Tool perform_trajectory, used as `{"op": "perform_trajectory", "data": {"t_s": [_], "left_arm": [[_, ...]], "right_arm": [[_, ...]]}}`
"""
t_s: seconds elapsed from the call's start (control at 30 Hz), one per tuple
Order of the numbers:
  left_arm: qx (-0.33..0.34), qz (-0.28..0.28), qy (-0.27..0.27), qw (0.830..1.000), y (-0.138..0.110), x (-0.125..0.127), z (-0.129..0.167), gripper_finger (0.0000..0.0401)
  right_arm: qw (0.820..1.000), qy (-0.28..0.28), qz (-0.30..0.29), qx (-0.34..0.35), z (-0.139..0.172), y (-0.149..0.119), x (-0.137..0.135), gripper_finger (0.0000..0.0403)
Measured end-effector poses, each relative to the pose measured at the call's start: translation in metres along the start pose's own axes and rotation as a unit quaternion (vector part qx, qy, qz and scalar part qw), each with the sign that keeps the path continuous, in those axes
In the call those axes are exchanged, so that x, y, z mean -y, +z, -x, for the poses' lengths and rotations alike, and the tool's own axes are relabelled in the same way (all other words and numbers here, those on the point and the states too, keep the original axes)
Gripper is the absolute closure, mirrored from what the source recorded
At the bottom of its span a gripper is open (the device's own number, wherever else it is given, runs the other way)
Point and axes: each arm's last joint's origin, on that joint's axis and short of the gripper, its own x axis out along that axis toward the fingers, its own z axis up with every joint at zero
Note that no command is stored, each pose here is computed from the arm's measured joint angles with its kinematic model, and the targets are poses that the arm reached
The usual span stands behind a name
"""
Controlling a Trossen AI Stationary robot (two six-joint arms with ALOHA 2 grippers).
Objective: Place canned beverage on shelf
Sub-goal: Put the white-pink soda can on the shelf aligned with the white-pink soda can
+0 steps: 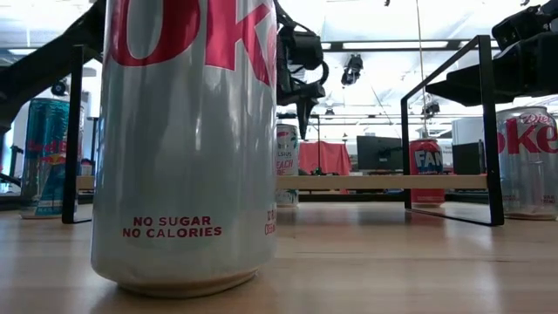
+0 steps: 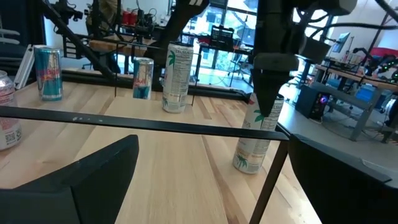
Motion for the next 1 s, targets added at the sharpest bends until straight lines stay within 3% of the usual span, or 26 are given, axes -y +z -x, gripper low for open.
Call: {"op": "perform_trajectory", "data": {"t_s": [0.17,0.4,0.77,1.0], "left_arm": [[-0.011,0.002,0.008,1.000,0.000,-0.003,-0.004,0.0058],[-0.006,-0.012,0.004,1.000,0.002,-0.003,-0.003,0.0166],[-0.034,-0.007,0.003,0.999,-0.004,-0.004,0.001,0.0166],[-0.020,-0.003,-0.020,1.000,-0.010,-0.005,0.027,0.0166]], "right_arm": [[1.000,0.000,0.000,0.000,0.000,0.000,0.000,0.0005],[1.000,0.000,0.000,0.000,0.000,0.000,0.000,0.0005],[1.000,0.000,-0.001,0.000,0.000,0.000,0.000,0.0005],[1.000,0.000,0.000,0.000,0.000,0.000,0.000,0.0005]]}}
